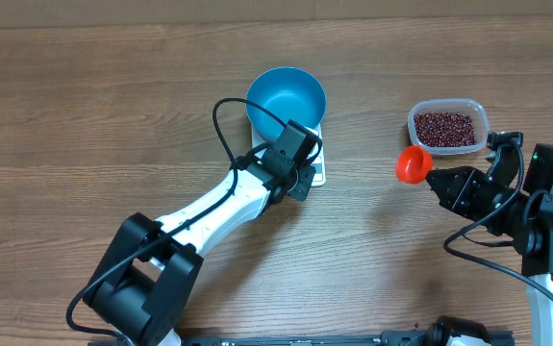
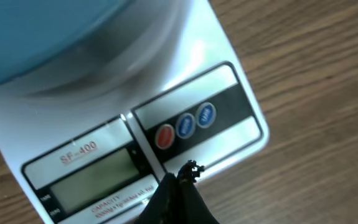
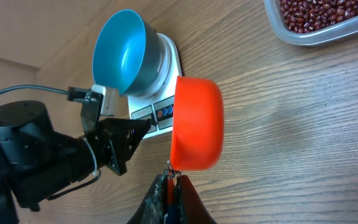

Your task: Scoop item into bowl and weigh 150g on scale

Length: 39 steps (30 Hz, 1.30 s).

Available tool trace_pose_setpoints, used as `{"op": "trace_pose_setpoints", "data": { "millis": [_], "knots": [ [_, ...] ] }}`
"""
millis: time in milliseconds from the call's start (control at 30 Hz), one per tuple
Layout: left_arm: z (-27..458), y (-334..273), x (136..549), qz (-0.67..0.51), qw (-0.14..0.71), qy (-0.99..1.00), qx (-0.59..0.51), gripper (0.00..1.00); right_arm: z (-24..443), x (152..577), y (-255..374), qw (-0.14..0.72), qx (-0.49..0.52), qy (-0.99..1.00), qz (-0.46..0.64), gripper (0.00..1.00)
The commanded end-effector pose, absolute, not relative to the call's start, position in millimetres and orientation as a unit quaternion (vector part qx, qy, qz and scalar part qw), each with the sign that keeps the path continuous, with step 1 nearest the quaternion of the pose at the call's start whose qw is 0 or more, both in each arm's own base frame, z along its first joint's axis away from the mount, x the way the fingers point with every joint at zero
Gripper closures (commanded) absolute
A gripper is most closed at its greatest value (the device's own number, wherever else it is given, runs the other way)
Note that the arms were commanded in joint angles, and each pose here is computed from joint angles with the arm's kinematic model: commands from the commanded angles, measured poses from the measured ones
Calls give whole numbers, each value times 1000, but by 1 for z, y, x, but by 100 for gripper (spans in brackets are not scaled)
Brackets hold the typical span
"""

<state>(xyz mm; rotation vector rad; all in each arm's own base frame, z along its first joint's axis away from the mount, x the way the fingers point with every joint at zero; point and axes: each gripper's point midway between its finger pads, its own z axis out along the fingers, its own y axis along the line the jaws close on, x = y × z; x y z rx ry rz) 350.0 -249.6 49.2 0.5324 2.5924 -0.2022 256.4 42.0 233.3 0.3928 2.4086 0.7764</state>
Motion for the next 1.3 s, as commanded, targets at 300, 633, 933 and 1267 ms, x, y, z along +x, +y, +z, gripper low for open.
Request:
{"op": "trace_pose_setpoints", "data": {
  "millis": [300,633,933,1267],
  "knots": [
    [26,-246,361,-37,250,945,208,96,244,259,39,303,141,899,284,96],
    [24,-246,366,-28,260,942,212,96,243,259,39,302,143,899,282,96],
    [21,-247,366,-30,258,940,221,96,243,259,39,302,143,899,282,96],
    [19,-252,365,-36,256,935,241,96,243,259,38,302,143,900,282,96]
  ]
}}
